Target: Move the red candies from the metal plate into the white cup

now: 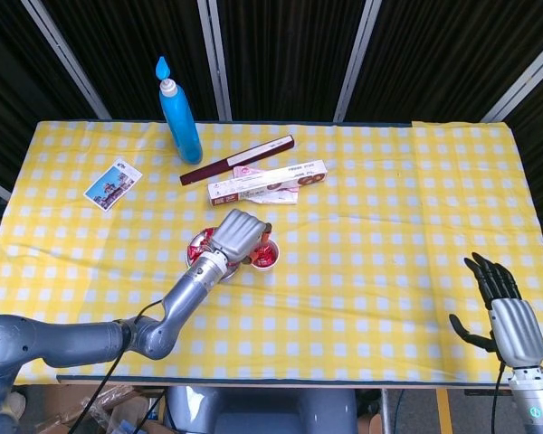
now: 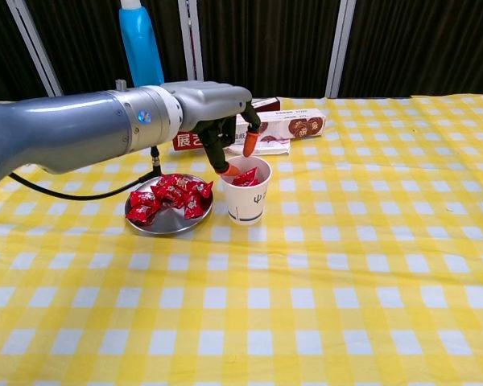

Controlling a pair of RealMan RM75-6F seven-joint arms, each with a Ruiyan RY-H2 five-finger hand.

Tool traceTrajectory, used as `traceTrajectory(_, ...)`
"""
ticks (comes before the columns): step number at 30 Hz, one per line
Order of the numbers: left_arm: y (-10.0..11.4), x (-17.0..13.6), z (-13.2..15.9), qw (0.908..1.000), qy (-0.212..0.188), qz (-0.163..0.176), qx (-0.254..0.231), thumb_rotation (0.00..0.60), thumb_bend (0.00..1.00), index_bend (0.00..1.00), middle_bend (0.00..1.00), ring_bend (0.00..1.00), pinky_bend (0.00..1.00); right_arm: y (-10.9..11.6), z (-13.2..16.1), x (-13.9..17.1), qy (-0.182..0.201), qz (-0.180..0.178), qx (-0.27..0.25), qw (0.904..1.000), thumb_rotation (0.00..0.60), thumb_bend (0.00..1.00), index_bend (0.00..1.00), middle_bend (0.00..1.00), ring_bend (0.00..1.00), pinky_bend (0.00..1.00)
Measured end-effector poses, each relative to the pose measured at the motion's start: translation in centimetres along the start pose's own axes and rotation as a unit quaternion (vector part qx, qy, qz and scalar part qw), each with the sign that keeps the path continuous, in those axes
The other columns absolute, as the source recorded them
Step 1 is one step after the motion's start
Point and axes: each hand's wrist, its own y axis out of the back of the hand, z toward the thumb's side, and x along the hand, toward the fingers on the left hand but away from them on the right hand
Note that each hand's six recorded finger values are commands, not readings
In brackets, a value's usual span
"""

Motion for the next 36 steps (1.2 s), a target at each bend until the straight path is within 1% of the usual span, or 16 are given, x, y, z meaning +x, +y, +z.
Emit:
traceTrajectory(4, 0.8, -0.9, -1.7, 0.9998, 0.016, 0.006, -0.007, 0.600, 0.29, 0.48, 0.94, 0.97, 1.00, 0.0, 0.0, 0.0, 0.000, -0.001, 0.001, 1.0000, 0.600, 0.39, 0.00, 0.00, 0.00, 0.00)
traceTrajectory(7, 0.8, -1.9, -3.5, 0.9995, 0.031, 0.002, -0.003, 0.600, 0.28, 0.48, 0.94, 0.97, 1.00, 0.0, 0.1, 0.0, 0.001, -0.001, 0.002, 1.0000, 0.600, 0.39, 0.00, 0.00, 0.00, 0.00)
traceTrajectory(10, -0.1, -3.0, -5.3, 0.9987, 0.049, -0.015, 0.005, 0.600, 0.27, 0.48, 0.94, 0.97, 1.00, -0.1, 0.1, 0.1, 0.001, 0.000, 0.003, 1.0000, 0.600, 0.39, 0.00, 0.00, 0.00, 0.00)
traceTrajectory(14, -1.7, -3.8, -6.7, 0.9971, 0.064, -0.039, 0.015, 0.600, 0.27, 0.48, 0.94, 0.97, 1.00, -0.1, 0.1, 0.1, 0.001, 0.000, 0.003, 1.0000, 0.600, 0.39, 0.00, 0.00, 0.00, 0.00)
traceTrajectory(16, -2.3, -4.0, -7.4, 0.9963, 0.067, -0.046, 0.029, 0.600, 0.27, 0.47, 0.94, 0.97, 1.00, -0.1, 0.1, 0.1, 0.000, 0.000, 0.003, 1.0000, 0.600, 0.39, 0.00, 0.00, 0.00, 0.00)
traceTrajectory(22, -3.1, -3.7, -8.9, 0.9941, 0.080, -0.051, 0.052, 0.600, 0.26, 0.43, 0.93, 0.97, 1.00, -0.2, 0.0, 0.0, -0.001, 0.002, 0.002, 1.0000, 0.600, 0.39, 0.00, 0.00, 0.00, 0.00)
traceTrajectory(29, -4.1, -2.6, -9.1, 0.9924, 0.085, -0.064, 0.062, 0.600, 0.26, 0.43, 0.93, 0.97, 1.00, -0.2, 0.1, 0.0, -0.001, 0.003, 0.000, 1.0000, 0.600, 0.39, 0.00, 0.00, 0.00, 0.00)
traceTrajectory(36, -5.8, -1.0, -7.6, 0.9915, 0.079, -0.080, 0.066, 0.600, 0.26, 0.44, 0.93, 0.97, 1.00, -0.1, 0.0, -0.1, -0.003, 0.003, -0.004, 1.0000, 0.600, 0.39, 0.00, 0.00, 0.00, 0.00)
